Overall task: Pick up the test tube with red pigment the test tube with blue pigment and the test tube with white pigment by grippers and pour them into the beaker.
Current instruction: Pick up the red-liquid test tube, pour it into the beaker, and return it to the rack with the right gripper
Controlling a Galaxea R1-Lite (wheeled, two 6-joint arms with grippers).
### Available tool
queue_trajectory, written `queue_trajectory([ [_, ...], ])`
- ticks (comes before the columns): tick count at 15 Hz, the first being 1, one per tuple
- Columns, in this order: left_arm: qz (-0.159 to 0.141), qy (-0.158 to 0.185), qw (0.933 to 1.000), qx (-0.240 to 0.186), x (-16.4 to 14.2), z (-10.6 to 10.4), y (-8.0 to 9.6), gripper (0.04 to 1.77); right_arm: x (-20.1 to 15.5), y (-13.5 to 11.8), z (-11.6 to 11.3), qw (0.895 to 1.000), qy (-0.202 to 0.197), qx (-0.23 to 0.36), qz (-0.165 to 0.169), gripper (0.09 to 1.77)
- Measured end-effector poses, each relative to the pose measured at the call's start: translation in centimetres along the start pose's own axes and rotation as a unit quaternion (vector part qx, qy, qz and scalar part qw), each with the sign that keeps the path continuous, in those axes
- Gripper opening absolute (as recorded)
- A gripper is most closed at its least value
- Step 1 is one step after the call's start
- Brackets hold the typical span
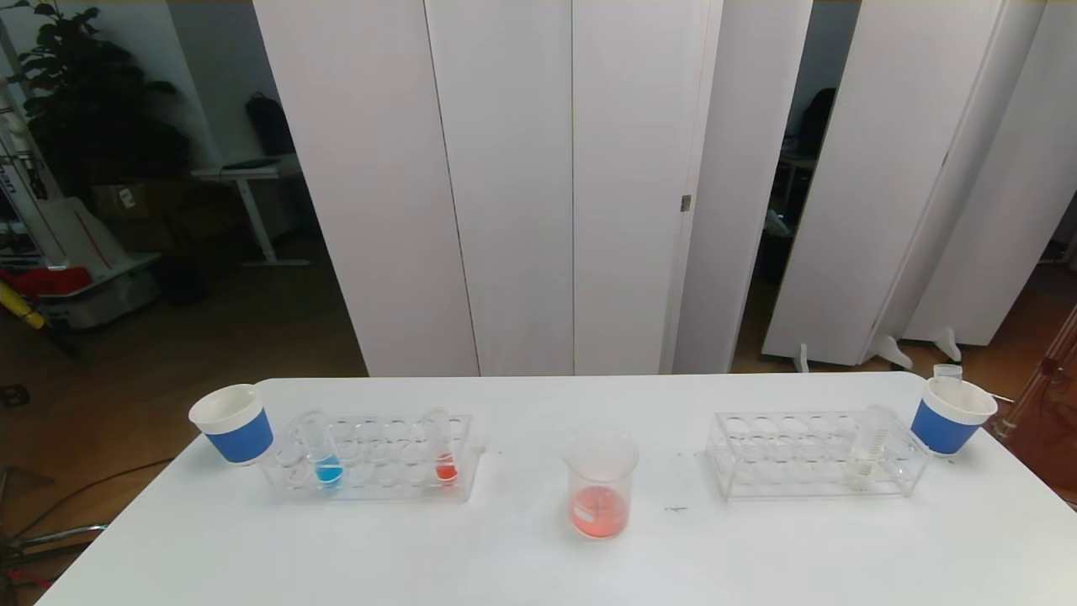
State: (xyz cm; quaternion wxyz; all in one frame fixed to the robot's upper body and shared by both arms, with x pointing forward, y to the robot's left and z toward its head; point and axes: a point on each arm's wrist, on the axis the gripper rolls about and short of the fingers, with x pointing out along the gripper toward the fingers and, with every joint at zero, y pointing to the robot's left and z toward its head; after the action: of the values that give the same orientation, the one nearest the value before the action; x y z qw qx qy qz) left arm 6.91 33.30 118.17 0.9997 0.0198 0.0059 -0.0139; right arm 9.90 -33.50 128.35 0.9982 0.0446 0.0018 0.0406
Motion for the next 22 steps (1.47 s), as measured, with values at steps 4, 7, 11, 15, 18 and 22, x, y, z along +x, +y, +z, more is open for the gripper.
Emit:
queue_trajectory([
  [4,0.000,0.000,1.0000,0.000,0.0,0.0,0.0,1.74,-2.6,-0.2,-3.8,1.000,-0.014,0.010,-0.003,1.75],
  [7,0.000,0.000,1.0000,0.000,0.0,0.0,0.0,1.74,-3.2,-0.4,-6.8,1.000,-0.019,0.007,-0.005,1.75],
  [11,0.000,0.000,1.0000,0.000,0.0,0.0,0.0,1.74,-3.3,-0.5,-8.5,1.000,-0.024,-0.003,-0.006,1.75],
  [15,0.000,0.000,1.0000,0.000,0.0,0.0,0.0,1.74,-3.1,-0.7,-9.2,0.999,-0.031,-0.018,-0.032,1.75],
  [18,0.000,0.000,1.0000,0.000,0.0,0.0,0.0,1.74,-3.0,-0.8,-10.0,0.999,-0.006,-0.030,-0.043,1.75],
  [22,0.000,0.000,1.0000,0.000,0.0,0.0,0.0,1.74,-3.0,-0.8,-10.0,0.999,-0.005,-0.029,-0.044,1.75],
])
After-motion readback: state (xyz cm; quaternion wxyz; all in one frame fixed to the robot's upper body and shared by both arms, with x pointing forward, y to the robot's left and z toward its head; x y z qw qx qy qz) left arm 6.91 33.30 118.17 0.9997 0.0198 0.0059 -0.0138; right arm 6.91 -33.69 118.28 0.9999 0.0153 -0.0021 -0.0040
